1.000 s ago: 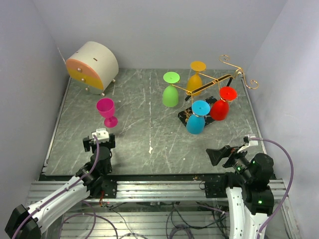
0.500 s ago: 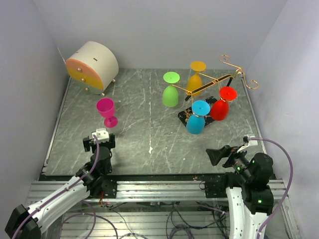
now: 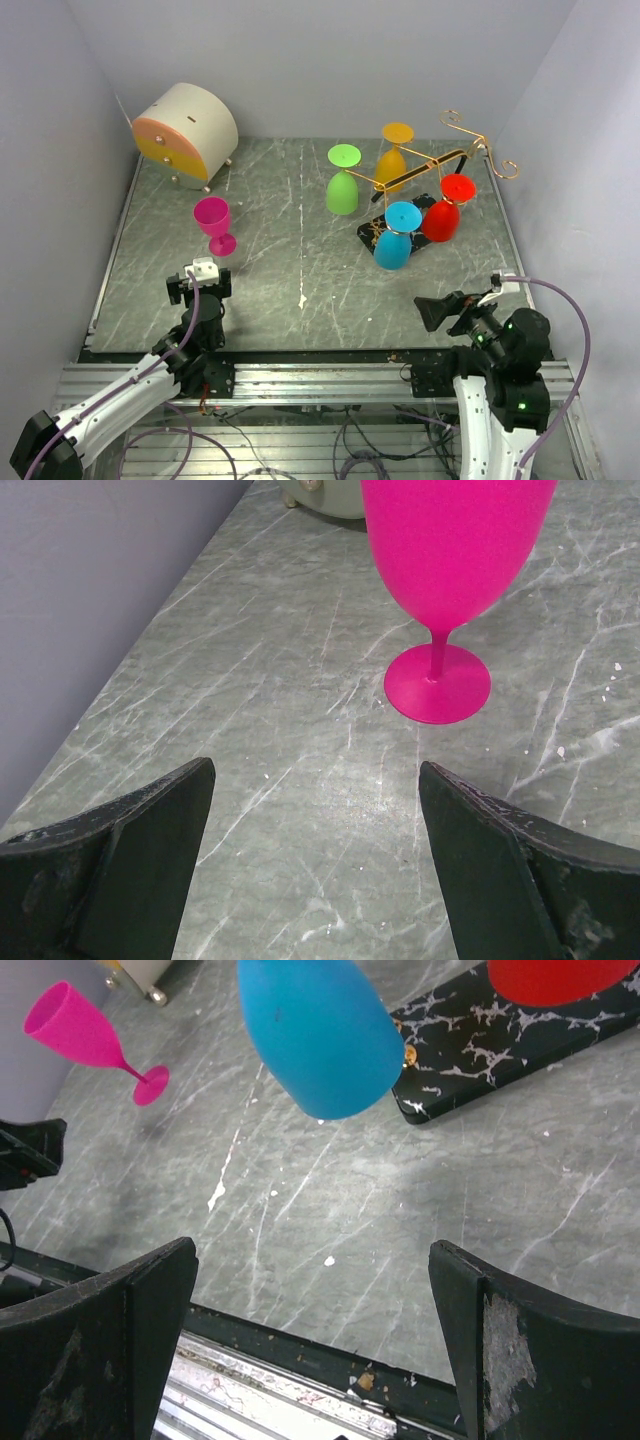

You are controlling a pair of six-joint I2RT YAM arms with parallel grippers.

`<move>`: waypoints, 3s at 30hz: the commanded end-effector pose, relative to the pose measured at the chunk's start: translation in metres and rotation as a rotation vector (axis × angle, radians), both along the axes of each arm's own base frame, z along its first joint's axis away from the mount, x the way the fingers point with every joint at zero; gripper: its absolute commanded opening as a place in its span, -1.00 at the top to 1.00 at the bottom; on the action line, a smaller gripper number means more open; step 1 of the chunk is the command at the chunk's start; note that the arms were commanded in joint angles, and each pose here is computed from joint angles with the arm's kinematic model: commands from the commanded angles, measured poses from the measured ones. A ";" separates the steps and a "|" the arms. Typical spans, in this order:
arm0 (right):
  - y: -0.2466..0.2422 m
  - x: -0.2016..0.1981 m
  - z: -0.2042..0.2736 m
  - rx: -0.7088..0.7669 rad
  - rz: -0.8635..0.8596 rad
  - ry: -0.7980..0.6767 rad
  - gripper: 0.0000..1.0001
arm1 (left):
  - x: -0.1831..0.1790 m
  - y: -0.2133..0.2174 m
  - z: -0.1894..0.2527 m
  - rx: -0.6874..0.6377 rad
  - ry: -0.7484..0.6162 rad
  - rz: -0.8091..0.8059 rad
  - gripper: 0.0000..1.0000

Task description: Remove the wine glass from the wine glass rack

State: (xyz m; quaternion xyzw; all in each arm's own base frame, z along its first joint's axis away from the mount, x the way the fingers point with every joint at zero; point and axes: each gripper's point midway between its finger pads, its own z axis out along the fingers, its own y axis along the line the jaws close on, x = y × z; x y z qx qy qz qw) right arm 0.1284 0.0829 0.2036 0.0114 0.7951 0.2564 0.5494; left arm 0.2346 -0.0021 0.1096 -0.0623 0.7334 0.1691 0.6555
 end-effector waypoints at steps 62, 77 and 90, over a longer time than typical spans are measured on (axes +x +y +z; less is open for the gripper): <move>0.008 0.032 0.204 0.242 -0.011 -0.387 0.73 | 0.003 0.000 0.011 -0.063 -0.055 0.023 -0.89; -0.018 0.055 0.212 0.103 -0.138 -0.328 0.13 | 0.009 -0.028 0.045 -0.030 -0.049 -0.183 -0.88; -0.033 0.106 0.214 0.091 -0.203 -0.188 0.12 | 0.025 -0.090 0.236 -0.581 -0.153 -0.285 -0.87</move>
